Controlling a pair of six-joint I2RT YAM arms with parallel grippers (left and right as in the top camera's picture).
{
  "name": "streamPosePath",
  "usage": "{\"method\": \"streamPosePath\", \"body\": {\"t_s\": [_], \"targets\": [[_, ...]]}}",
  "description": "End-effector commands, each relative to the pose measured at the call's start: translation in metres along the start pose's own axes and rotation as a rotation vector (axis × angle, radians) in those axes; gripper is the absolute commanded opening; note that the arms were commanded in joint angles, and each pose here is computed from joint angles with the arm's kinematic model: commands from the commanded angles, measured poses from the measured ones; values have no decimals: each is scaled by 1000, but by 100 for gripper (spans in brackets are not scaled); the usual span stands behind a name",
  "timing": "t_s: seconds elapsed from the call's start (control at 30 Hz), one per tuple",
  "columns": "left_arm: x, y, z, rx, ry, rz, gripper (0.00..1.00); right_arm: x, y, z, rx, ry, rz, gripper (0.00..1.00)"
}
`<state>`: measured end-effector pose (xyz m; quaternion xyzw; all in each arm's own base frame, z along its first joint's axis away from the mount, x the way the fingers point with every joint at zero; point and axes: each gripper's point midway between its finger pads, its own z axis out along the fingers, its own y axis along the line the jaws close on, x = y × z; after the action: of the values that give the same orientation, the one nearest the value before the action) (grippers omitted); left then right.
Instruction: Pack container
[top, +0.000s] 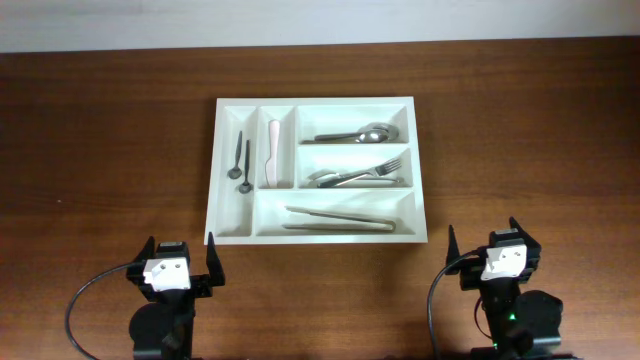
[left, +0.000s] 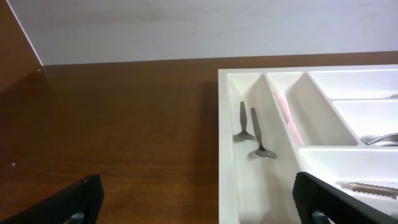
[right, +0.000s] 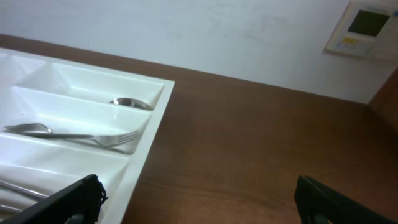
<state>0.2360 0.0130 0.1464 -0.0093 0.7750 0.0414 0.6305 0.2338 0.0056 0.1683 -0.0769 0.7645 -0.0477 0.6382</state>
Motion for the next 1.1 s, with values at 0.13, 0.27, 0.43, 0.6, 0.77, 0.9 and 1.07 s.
{"method": "streamPosePath", "body": {"t_s": [0.13, 0.27, 0.43, 0.6, 0.77, 0.9, 1.07], "targets": [[0, -1, 0, 9, -7, 14, 99, 19, 5, 5, -13, 18, 2, 99], [0, -1, 0, 9, -7, 14, 99, 23, 3, 6, -2, 24, 1, 99], [0, -1, 0, 9, -7, 14, 99, 23, 3, 6, 1, 26, 2, 99], [0, -1, 0, 9, -7, 14, 99, 23, 4, 6, -8, 26, 2, 99], [0, -1, 0, 9, -7, 14, 99, 23, 5, 6, -11, 26, 2, 99], [0, -1, 0, 9, -7, 14, 99, 23, 5, 6, -10, 26, 64, 99], [0, -1, 0, 9, -7, 14, 99, 22, 9, 6, -24, 23, 77, 99]]}}
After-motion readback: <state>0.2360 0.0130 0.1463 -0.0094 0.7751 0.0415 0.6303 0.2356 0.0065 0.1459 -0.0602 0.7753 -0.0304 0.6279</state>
